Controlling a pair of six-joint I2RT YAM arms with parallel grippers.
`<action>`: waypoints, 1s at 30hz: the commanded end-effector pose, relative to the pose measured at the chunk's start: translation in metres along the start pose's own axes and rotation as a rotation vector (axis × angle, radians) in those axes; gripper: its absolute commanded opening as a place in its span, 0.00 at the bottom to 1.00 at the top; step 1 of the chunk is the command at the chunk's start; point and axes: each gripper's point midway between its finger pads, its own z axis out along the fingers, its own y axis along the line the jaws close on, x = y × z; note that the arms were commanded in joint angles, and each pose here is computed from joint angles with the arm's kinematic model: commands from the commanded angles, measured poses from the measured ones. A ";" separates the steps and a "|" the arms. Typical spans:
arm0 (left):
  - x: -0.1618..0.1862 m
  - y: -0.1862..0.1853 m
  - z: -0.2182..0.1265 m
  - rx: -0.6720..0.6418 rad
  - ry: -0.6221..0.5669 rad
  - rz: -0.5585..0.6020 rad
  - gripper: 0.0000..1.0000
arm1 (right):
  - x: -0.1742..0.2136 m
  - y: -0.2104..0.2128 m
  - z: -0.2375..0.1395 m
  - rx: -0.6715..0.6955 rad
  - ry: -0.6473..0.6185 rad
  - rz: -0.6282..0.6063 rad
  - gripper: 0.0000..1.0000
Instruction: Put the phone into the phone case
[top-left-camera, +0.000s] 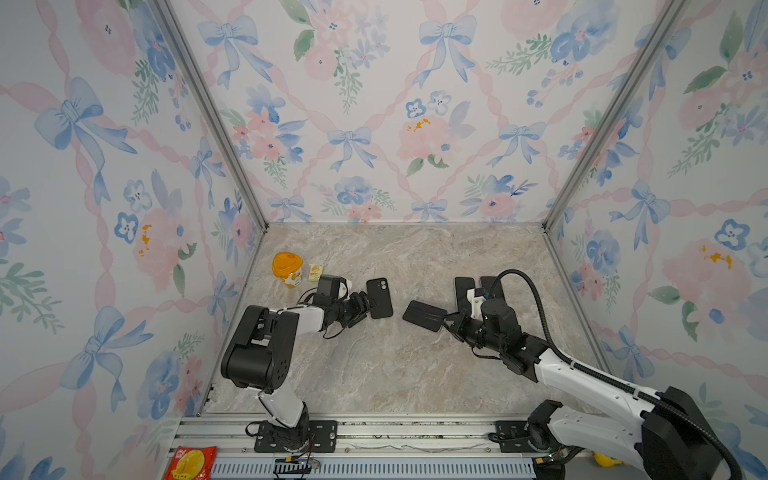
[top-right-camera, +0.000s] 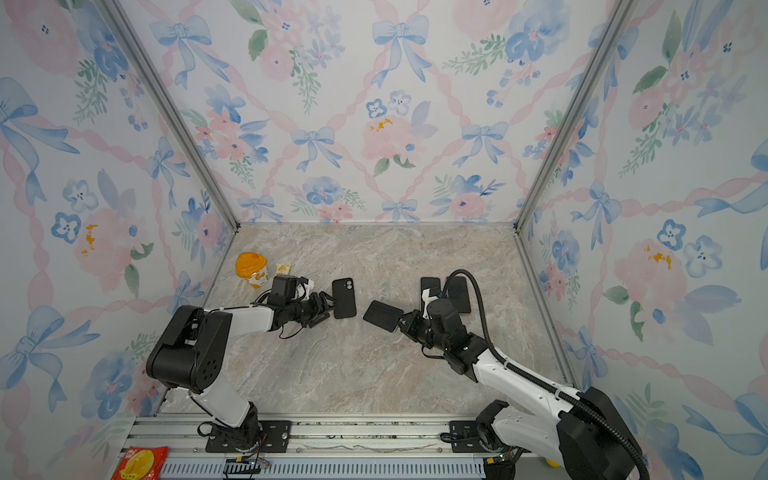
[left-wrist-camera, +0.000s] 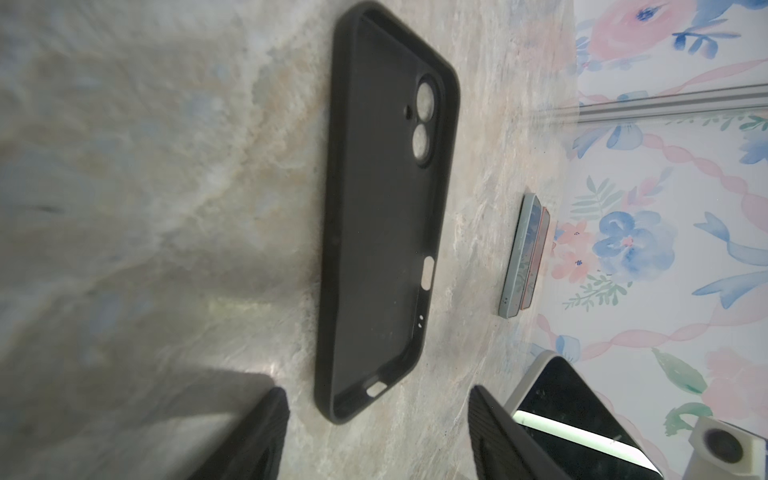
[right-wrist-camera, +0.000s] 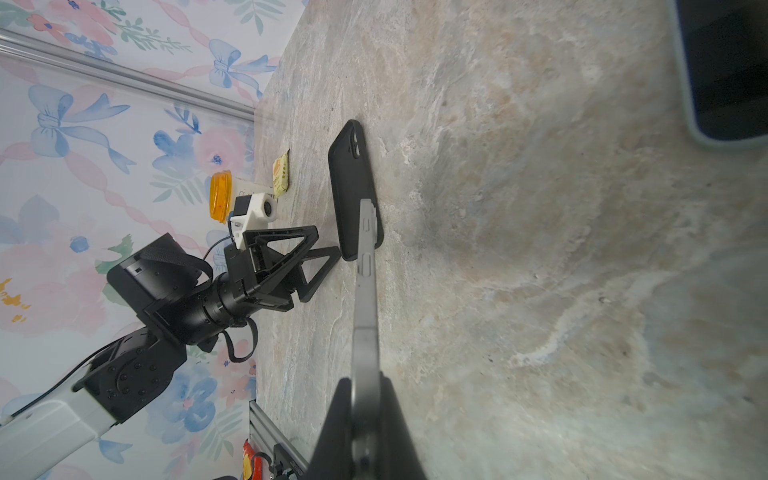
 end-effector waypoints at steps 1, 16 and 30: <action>0.005 -0.002 0.012 -0.024 0.038 0.031 0.69 | -0.016 0.030 -0.009 -0.079 -0.051 -0.039 0.00; -0.036 -0.012 -0.008 -0.330 0.016 0.308 0.62 | -0.016 0.034 -0.009 -0.070 -0.033 -0.085 0.00; -0.115 -0.007 0.016 -0.648 0.112 0.602 0.55 | -0.017 0.049 0.008 -0.110 0.031 -0.101 0.00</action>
